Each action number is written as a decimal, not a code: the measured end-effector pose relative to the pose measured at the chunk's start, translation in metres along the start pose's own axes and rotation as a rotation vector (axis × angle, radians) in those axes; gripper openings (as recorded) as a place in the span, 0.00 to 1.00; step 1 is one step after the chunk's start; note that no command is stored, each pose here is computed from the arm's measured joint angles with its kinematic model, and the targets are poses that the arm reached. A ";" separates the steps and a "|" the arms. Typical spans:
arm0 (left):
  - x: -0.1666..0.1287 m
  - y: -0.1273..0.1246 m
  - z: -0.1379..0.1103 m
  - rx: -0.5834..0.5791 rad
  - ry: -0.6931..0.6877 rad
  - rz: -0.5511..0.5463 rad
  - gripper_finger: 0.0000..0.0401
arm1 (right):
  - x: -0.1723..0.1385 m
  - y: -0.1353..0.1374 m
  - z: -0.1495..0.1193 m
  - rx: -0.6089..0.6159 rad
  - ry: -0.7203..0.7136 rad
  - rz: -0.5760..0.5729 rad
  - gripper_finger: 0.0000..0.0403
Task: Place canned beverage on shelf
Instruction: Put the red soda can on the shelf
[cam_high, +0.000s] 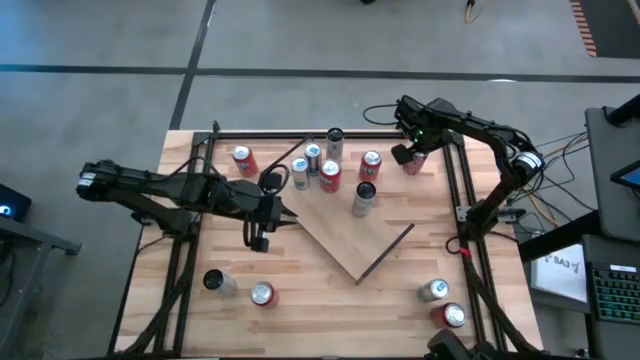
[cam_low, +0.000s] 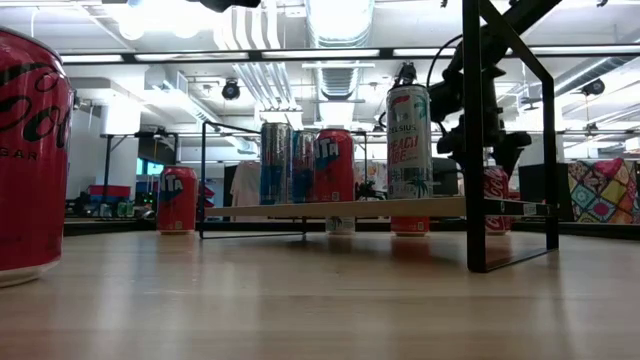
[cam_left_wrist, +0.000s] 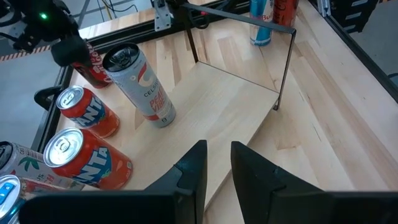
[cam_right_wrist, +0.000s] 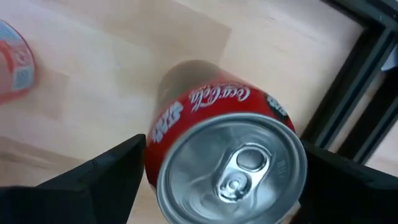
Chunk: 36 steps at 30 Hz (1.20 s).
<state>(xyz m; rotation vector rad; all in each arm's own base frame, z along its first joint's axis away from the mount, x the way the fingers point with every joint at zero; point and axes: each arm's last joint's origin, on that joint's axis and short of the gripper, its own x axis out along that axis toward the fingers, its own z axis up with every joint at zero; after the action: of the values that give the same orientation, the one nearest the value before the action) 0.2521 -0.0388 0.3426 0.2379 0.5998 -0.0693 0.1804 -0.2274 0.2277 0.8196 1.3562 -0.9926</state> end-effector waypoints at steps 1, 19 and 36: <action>0.000 0.000 0.000 0.000 0.000 0.000 0.14 | 0.000 0.000 0.001 0.001 -0.008 0.005 0.88; 0.000 0.000 0.002 -0.002 -0.016 0.003 0.14 | 0.006 0.003 0.005 0.023 -0.013 0.049 0.76; 0.003 -0.005 0.009 -0.010 -0.131 -0.050 0.14 | -0.039 -0.002 -0.003 0.003 -0.089 0.041 0.74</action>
<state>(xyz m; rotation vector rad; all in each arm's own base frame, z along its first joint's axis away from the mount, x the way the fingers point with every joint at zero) 0.2585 -0.0453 0.3474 0.2066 0.4756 -0.1295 0.1794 -0.2211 0.2660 0.7933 1.2582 -0.9880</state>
